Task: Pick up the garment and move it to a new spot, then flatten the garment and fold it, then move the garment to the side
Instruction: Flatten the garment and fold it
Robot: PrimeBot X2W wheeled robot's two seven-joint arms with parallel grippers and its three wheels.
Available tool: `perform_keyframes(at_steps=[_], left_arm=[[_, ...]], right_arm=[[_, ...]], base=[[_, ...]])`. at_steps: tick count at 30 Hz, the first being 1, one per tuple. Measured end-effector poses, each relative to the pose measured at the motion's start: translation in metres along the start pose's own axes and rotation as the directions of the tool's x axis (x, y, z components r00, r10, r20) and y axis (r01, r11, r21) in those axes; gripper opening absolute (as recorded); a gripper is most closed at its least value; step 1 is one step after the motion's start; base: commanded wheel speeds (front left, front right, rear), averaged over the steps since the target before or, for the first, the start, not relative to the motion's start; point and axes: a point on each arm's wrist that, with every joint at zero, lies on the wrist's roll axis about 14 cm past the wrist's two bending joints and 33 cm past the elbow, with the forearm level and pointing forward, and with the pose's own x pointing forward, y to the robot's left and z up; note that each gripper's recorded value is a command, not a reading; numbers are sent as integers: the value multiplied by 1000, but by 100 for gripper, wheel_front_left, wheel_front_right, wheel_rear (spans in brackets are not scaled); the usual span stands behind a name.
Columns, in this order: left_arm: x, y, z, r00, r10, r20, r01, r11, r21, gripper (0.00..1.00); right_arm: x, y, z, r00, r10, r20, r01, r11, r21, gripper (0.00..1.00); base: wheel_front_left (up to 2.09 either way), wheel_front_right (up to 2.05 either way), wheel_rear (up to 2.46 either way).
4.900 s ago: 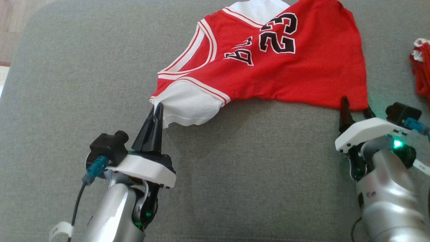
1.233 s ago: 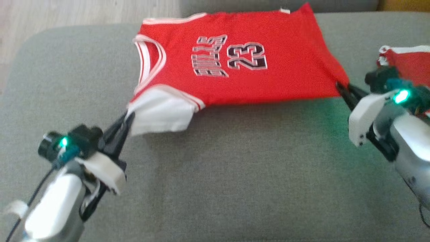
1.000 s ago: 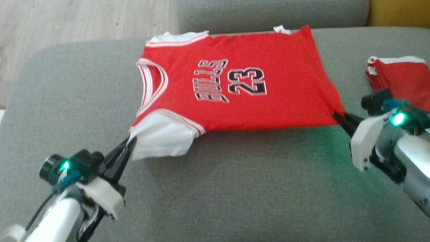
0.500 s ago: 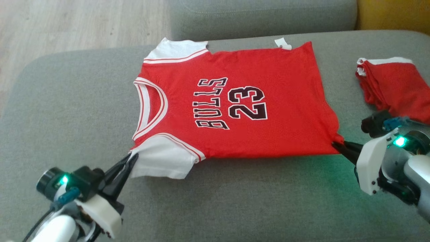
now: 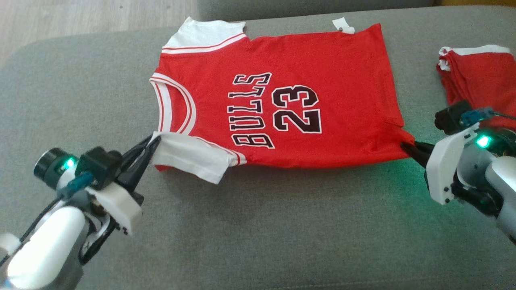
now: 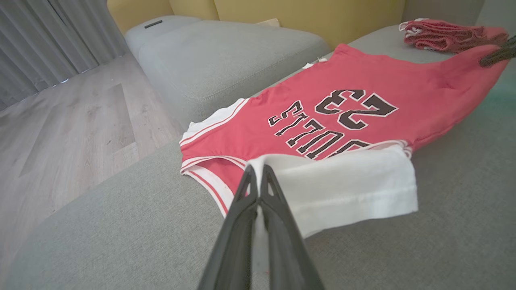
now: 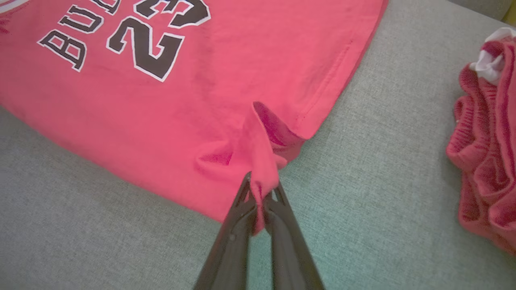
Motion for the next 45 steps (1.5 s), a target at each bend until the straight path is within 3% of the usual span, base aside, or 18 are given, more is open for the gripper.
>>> perform_keyframes(at_steps=[24, 25, 26, 27, 28, 29, 33, 38, 42, 45], left_arm=[[69, 34, -24, 994, -20, -110, 20, 1000, 5, 0], [71, 35, -25, 993, -19, -113, 19, 1000, 6, 0], [74, 37, -25, 993, -13, -115, 14, 1000, 4, 0], [76, 40, -26, 993, -7, -115, 7, 1000, 2, 14], [79, 43, -25, 994, 2, -112, -2, 1000, 3, 53], [82, 47, -23, 994, 15, -107, -14, 1000, 4, 100], [94, 72, -3, 991, 130, -40, -130, 991, -7, 100], [96, 97, 28, 959, 280, 54, -274, 957, -95, 100], [84, 111, 80, 900, 379, 214, -338, 918, -205, 100], [63, 112, 92, 853, 448, 268, -373, 882, -287, 100]], right_arm=[[50, -34, 38, 999, -44, -13, 44, 999, 17, 0], [51, -36, 40, 999, -49, -12, 49, 999, 16, 27], [52, -38, 41, 998, -56, -10, 56, 998, 11, 93], [53, -41, 44, 998, -63, -5, 63, 998, 8, 100], [54, -44, 48, 997, -73, 10, 73, 997, 3, 100], [55, -47, 56, 996, -83, 40, 83, 997, 7, 100], [53, -61, 98, 971, -129, 200, 108, 988, 112, 100], [43, -75, 121, 919, -195, 343, 153, 978, 144, 100], [22, -81, 147, 833, -237, 500, 165, 969, 184, 100], [11, -73, 151, 774, -248, 582, 146, 965, 217, 100]], base=[[0, 0, 0], [0, 0, 0], [0, 0, 0], [0, 0, 0], [0, 0, 0], [0, 0, 0], [0, 0, 0], [0, 0, 0], [0, 0, 0], [0, 0, 0]])
